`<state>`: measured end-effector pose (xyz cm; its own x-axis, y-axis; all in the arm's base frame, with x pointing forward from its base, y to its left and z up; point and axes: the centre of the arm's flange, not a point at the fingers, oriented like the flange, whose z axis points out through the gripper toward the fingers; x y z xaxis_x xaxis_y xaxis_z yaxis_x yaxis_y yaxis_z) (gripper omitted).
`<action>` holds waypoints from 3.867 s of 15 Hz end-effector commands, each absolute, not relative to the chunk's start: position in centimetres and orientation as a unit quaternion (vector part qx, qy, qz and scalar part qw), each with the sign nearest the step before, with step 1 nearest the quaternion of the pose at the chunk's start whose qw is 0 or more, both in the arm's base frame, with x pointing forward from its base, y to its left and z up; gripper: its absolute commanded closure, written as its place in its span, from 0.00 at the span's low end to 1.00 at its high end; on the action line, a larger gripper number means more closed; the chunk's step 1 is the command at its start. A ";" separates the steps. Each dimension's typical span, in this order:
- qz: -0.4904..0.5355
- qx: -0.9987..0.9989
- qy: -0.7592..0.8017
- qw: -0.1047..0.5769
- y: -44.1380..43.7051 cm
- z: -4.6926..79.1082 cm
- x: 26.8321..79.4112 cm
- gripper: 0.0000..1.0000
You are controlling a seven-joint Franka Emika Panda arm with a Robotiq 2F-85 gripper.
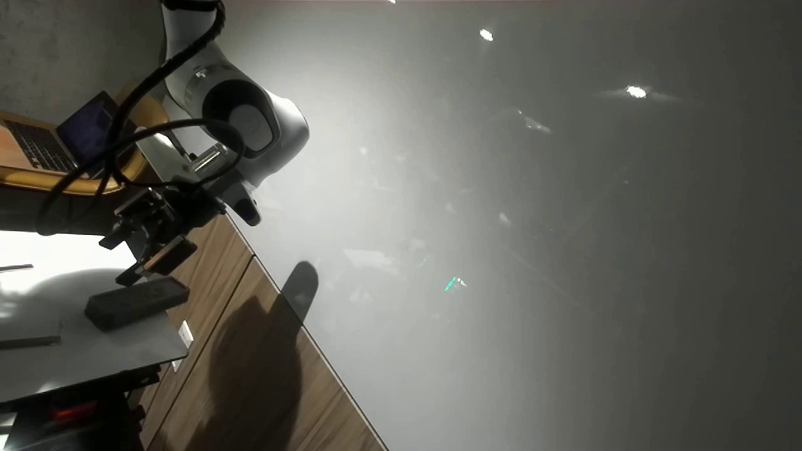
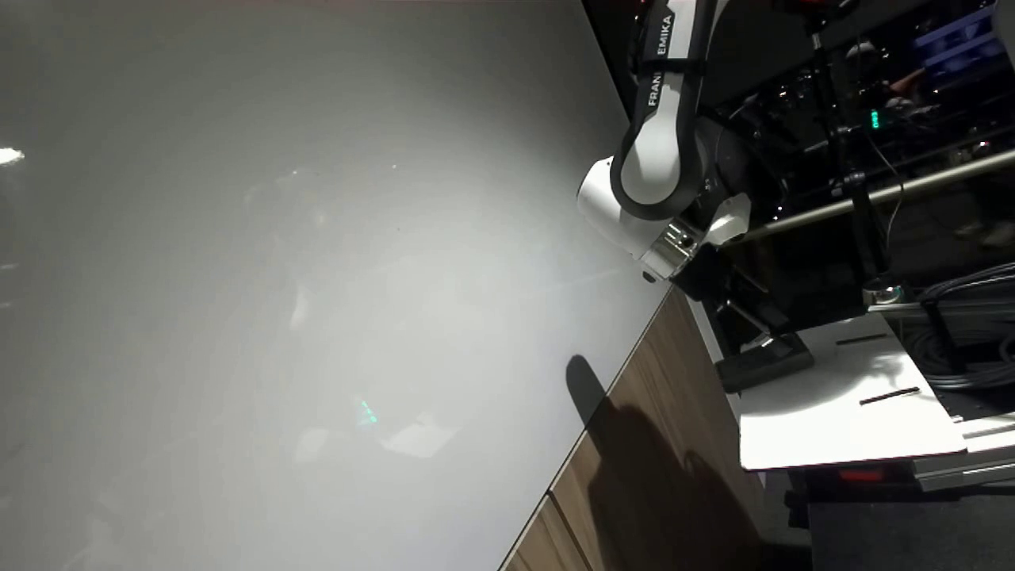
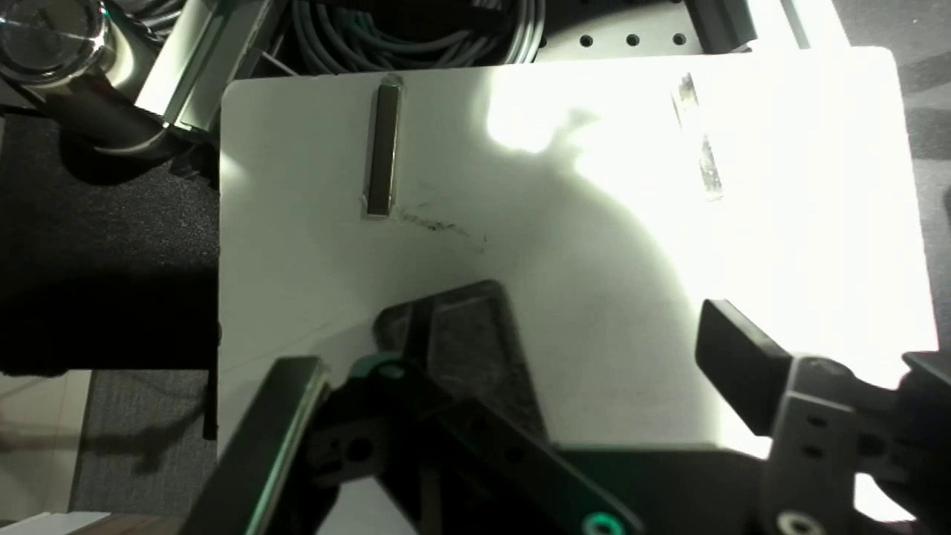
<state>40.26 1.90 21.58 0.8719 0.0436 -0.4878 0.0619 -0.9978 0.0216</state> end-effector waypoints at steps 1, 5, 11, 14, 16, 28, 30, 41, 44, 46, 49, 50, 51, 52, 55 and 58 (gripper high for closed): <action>-0.262 0.965 0.022 0.010 2.4 22.0 40.8 0.00; -0.235 0.971 0.040 0.000 2.7 22.7 40.7 0.00; -0.117 0.979 0.164 -0.015 1.1 26.4 40.2 0.00; -0.083 0.974 0.208 -0.017 0.0 26.9 39.0 0.00; -0.059 0.970 0.234 -0.024 -0.3 26.4 37.6 0.00; 0.044 0.952 0.302 -0.002 -1.0 23.1 38.8 0.00; 0.041 0.953 0.300 0.000 -1.3 22.6 38.4 0.00; 0.009 0.957 0.290 -0.006 -2.1 19.5 36.5 0.00; 0.004 0.958 0.288 -0.008 -2.0 19.1 36.4 0.23; 0.003 0.957 0.289 -0.007 -1.9 18.9 36.2 0.31; 0.006 0.957 0.289 -0.003 -1.1 19.4 36.4 0.55; 0.007 0.958 0.288 -0.001 -0.7 19.8 36.5 0.61; 0.008 0.959 0.283 0.003 0.1 20.6 36.6 0.69; 0.010 0.960 0.279 0.007 0.8 21.3 36.8 0.72; 0.026 0.965 0.258 0.036 2.9 23.3 37.7 0.72; 0.037 0.973 0.213 0.079 3.7 24.6 38.2 0.72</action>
<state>40.27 2.36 22.61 0.8696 0.4921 0.0391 0.4869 -0.8681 0.0969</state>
